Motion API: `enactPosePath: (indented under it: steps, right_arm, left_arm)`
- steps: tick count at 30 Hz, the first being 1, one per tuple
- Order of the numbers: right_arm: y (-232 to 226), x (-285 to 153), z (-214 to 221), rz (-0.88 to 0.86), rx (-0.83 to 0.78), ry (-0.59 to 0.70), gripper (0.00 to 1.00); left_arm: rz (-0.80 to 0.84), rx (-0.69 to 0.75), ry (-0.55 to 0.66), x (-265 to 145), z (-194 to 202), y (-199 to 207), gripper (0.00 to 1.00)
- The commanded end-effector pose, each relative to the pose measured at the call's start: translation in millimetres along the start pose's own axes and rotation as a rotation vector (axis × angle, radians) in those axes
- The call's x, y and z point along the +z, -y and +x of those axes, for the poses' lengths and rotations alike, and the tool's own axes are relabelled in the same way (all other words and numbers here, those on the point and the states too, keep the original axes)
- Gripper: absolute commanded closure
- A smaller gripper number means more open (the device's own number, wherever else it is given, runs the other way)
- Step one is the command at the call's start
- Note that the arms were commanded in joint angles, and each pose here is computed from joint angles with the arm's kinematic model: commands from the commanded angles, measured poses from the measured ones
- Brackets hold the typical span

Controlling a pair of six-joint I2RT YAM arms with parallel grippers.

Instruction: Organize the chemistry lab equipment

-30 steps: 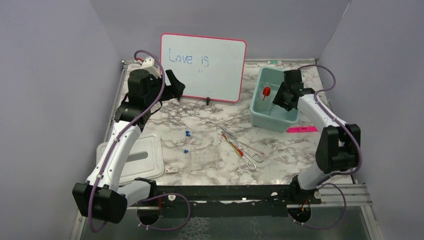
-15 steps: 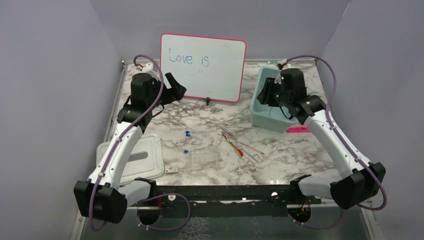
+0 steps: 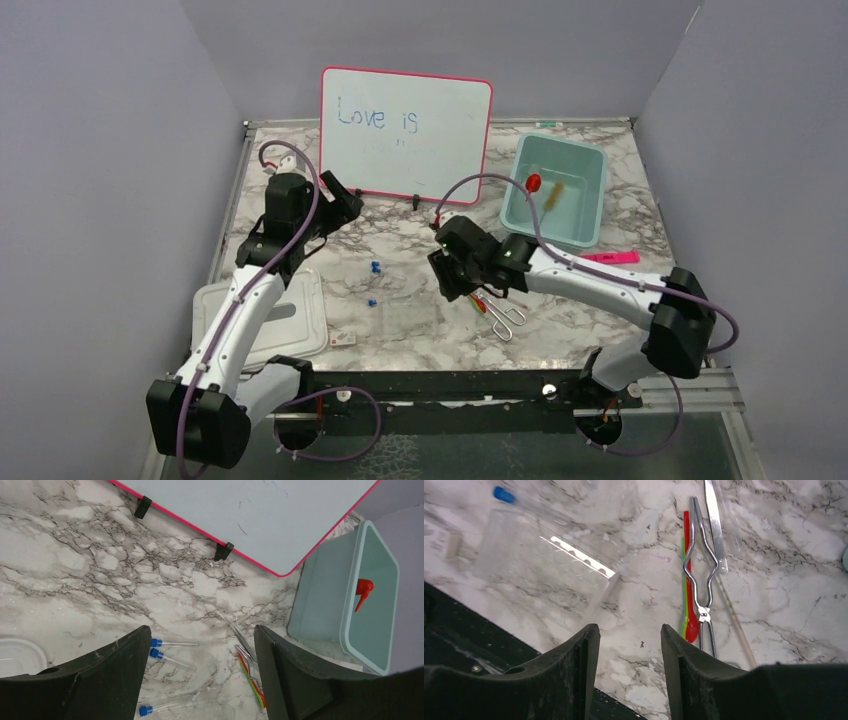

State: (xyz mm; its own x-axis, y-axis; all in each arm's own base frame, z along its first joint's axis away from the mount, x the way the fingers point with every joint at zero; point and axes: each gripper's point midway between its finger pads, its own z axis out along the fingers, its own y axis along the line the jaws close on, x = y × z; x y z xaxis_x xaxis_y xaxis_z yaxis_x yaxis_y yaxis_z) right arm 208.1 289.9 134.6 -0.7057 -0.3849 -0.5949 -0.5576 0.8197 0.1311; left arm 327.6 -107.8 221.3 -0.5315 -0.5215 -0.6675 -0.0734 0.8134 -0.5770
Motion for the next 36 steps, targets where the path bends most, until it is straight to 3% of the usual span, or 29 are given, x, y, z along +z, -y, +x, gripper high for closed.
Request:
enactPosePath:
  steps: [1,6,10,19,23,29,36]
  right_arm:
    - [25.8,18.7,14.0,0.196,0.026,-0.057,0.47]
    - [38.0,38.9,16.8,0.251,-0.048,-0.058,0.71]
    - [44.4,58.9,19.3,0.276,-0.102,-0.086,0.71]
    - [65.0,77.2,26.5,0.296,-0.087,-0.142,0.49]
    - [69.0,79.2,38.6,0.260,-0.093,-0.179,0.47]
    - [69.1,79.8,54.2,0.158,-0.094,-0.233,0.62]
    - [72.2,75.3,67.0,0.146,-0.122,-0.265,0.73]
  left_arm:
    - [-0.033,-0.026,0.044,-12.9,-2.6,-7.8,0.23]
    - [-0.042,-0.030,0.039,-18.6,4.2,-13.4,0.22]
    - [-0.039,-0.028,0.036,-19.3,4.1,-12.4,0.22]
    - [-0.037,-0.019,0.029,-16.9,1.2,-9.8,0.22]
    - [-0.046,-0.019,0.028,-14.3,0.6,-10.9,0.22]
    - [-0.050,-0.017,0.026,-9.2,-2.0,-9.7,0.22]
    - [-0.053,-0.019,0.023,-2.7,-2.4,-10.3,0.22]
